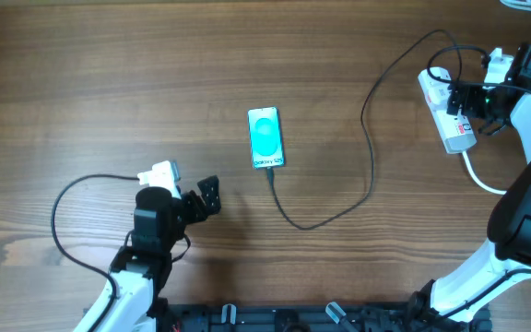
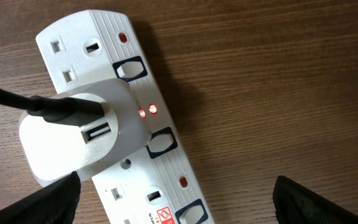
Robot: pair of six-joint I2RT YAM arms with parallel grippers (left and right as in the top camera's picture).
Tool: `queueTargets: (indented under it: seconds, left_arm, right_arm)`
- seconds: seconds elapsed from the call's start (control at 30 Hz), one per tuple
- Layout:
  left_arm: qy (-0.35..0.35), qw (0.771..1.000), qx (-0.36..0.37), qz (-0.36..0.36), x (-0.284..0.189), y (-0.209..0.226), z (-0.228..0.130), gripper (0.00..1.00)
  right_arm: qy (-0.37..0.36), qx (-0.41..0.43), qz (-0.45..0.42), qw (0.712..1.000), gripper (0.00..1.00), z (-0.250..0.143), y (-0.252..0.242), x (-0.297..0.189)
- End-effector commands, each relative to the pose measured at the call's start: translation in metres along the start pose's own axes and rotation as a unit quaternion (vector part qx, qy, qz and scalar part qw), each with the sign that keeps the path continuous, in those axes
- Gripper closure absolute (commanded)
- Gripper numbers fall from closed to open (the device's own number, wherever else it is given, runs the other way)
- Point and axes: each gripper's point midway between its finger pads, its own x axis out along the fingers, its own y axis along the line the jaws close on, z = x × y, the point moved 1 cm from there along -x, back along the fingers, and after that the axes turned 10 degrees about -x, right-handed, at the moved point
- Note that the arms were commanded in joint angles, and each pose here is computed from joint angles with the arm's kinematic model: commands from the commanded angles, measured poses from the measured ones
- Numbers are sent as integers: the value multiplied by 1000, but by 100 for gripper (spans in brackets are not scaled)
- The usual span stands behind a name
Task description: Plug charger to phone and switch on socket
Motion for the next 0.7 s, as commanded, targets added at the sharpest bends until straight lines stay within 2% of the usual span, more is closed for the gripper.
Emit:
queueTargets:
  seconds: [0.0, 0.43, 0.5, 0.67]
  left_arm:
    - [-17, 999, -39, -16, -7, 12, -12, 0]
    - [-41, 999, -28, 8, -35, 24, -18, 0]
    - [-70, 997, 12, -13, -41, 14, -6, 0]
    - [-180, 974, 108, -82, -70, -21, 31, 0]
  right_arm:
    - [1, -5, -3, 1000, 0, -2, 0, -2]
    - [0, -5, -3, 1000, 0, -2, -1, -2]
    - [-1, -6, -4, 1000, 0, -1, -1, -2]
    - [-1, -6, -4, 1000, 0, -1, -1, -2]
